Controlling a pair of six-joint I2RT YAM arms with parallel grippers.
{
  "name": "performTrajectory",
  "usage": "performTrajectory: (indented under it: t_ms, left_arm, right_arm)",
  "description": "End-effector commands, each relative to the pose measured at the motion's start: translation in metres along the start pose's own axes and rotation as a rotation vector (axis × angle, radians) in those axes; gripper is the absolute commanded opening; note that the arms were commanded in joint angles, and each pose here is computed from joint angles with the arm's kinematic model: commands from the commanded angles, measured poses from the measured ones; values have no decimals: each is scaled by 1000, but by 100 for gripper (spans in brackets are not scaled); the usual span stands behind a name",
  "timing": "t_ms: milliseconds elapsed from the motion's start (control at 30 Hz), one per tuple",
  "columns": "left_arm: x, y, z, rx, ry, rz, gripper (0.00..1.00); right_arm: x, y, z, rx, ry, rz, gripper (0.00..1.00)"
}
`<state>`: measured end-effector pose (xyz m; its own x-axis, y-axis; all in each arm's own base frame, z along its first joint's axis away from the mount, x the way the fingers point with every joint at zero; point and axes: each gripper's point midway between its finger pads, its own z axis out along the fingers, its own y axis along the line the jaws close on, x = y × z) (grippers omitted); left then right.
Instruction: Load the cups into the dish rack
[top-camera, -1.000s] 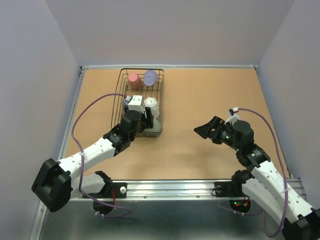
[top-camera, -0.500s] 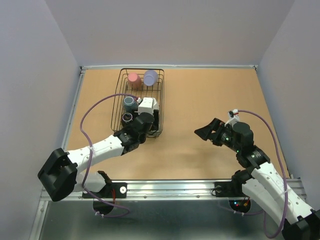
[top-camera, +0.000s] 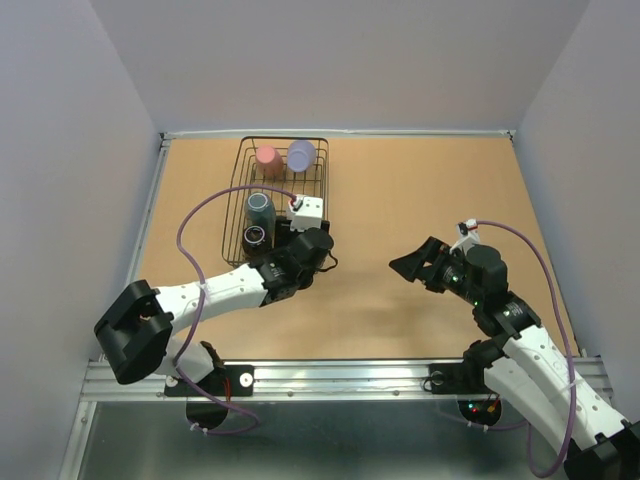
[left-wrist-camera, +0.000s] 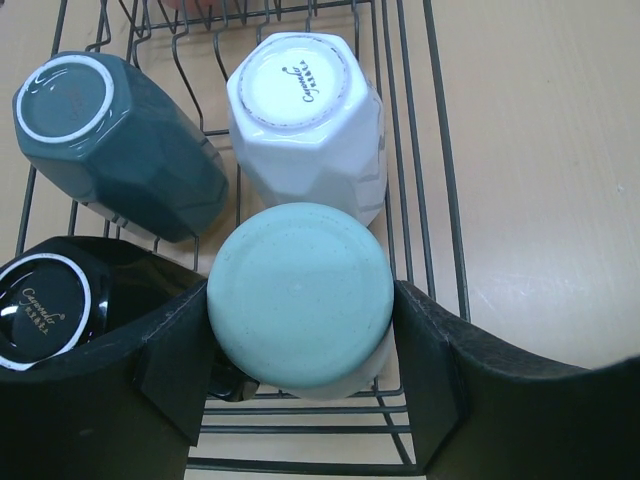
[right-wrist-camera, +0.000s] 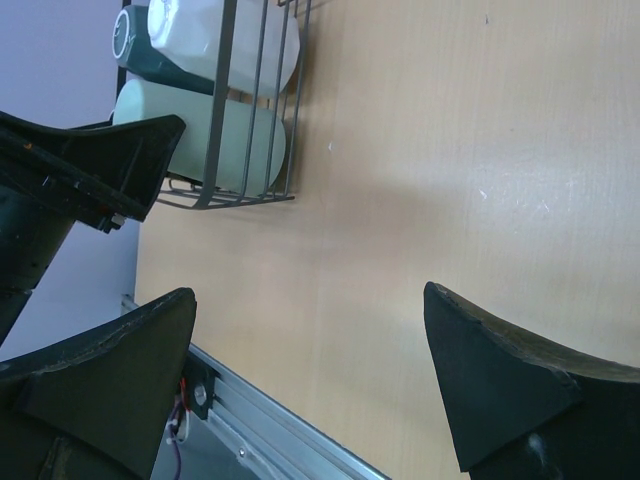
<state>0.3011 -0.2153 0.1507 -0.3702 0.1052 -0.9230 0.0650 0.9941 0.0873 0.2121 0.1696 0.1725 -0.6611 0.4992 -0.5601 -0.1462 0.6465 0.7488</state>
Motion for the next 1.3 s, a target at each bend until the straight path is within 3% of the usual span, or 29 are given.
performTrajectory:
  t_ms: [0, 33, 67, 167, 333, 367, 433, 567, 867, 1267]
  left_arm:
    - [-14, 5, -3, -53, -31, -16, 20]
    - [-13, 4, -2, -54, -31, -18, 27]
    - [-13, 4, -3, -52, -31, -21, 40]
    - [-16, 5, -4, -53, -37, -28, 55]
    - [-20, 8, -6, -57, -48, -37, 71]
    - [-20, 8, -7, -58, -49, -37, 82]
    - [-24, 9, -9, -55, -57, -51, 89]
    - [-28, 11, -12, -48, -67, -65, 95]
    - [-56, 18, -31, -13, -107, -138, 95]
    - [-129, 88, -111, 26, -231, -272, 95]
  right_arm:
    - [1, -6, 0, 6, -14, -25, 100]
    - [1, -6, 0, 7, -15, -25, 100]
    - [2, -6, 0, 6, -14, -25, 100]
    - [1, -7, 0, 9, -15, -24, 100]
    - [2, -7, -1, 8, -14, -24, 100]
    - [2, -6, -1, 7, -13, -24, 100]
    - [3, -7, -1, 7, -11, -25, 100]
    - [3, -6, -2, 6, -10, -27, 100]
    - [2, -4, -5, 0, -13, -30, 100]
    - [-18, 26, -29, -68, -70, -130, 100]
